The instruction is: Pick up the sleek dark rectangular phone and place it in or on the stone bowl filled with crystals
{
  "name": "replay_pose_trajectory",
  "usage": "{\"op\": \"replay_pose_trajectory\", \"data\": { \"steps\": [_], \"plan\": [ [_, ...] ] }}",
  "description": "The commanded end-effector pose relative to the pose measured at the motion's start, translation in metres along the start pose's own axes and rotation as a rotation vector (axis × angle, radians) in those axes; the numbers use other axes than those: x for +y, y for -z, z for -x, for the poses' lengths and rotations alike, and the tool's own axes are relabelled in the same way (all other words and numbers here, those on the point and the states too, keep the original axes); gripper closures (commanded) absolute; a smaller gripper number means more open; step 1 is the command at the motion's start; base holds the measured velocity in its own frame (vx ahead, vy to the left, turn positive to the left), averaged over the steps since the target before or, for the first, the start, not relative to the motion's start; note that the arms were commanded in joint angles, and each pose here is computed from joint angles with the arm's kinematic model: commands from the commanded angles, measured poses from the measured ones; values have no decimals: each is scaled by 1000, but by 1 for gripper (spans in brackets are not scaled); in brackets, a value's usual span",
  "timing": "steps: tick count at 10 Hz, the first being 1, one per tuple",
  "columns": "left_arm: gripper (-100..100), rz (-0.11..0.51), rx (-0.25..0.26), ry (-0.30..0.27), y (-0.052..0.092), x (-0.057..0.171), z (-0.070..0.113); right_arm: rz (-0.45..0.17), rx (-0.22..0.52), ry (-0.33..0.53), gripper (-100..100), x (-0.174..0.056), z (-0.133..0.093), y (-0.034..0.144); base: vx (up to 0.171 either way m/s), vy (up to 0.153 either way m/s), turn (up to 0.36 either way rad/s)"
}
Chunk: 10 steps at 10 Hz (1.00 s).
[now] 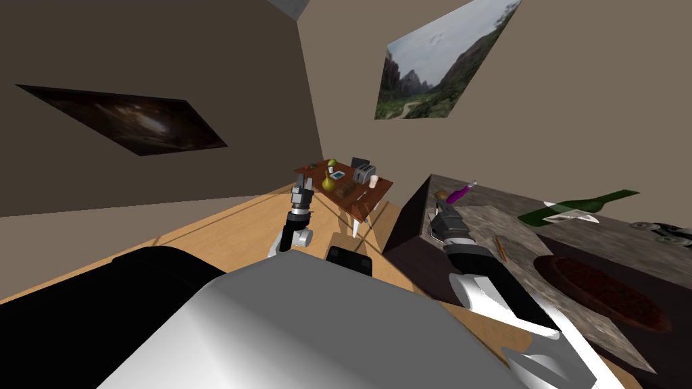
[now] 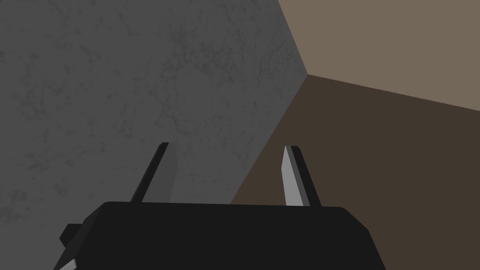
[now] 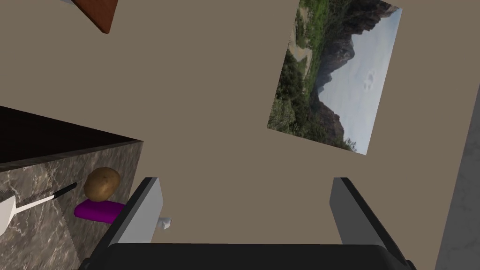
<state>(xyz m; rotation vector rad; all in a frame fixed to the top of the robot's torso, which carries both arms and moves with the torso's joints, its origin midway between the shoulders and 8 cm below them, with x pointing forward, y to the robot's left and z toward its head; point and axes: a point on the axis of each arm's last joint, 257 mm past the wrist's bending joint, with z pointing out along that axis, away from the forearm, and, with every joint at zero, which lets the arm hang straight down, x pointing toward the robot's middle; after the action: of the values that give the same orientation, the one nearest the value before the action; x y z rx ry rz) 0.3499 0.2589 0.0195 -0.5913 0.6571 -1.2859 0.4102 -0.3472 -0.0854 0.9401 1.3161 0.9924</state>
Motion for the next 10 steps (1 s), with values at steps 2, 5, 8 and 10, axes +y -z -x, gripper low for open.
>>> {"op": "replay_pose_trajectory", "data": {
  "steps": [2, 5, 8, 10],
  "plan": [
    [0, 0, 0, 0, 0, 0, 0, -78, 31, 30, -100, -15, 0, 0, 24, 19, 107],
    [0, 0, 0, 0, 0, 0, 0, -153, 52, 52, -100, -31, -1, 1, 18, 7, 94],
    [0, 0, 0, 0, 0, 0, 0, -237, 73, 75, -100, -49, -1, 5, 21, -2, 131],
    [0, 0, 0, 0, 0, 0, 0, -304, 96, 98, -100, -63, -2, 9, 27, -14, 131]
  ]
}}
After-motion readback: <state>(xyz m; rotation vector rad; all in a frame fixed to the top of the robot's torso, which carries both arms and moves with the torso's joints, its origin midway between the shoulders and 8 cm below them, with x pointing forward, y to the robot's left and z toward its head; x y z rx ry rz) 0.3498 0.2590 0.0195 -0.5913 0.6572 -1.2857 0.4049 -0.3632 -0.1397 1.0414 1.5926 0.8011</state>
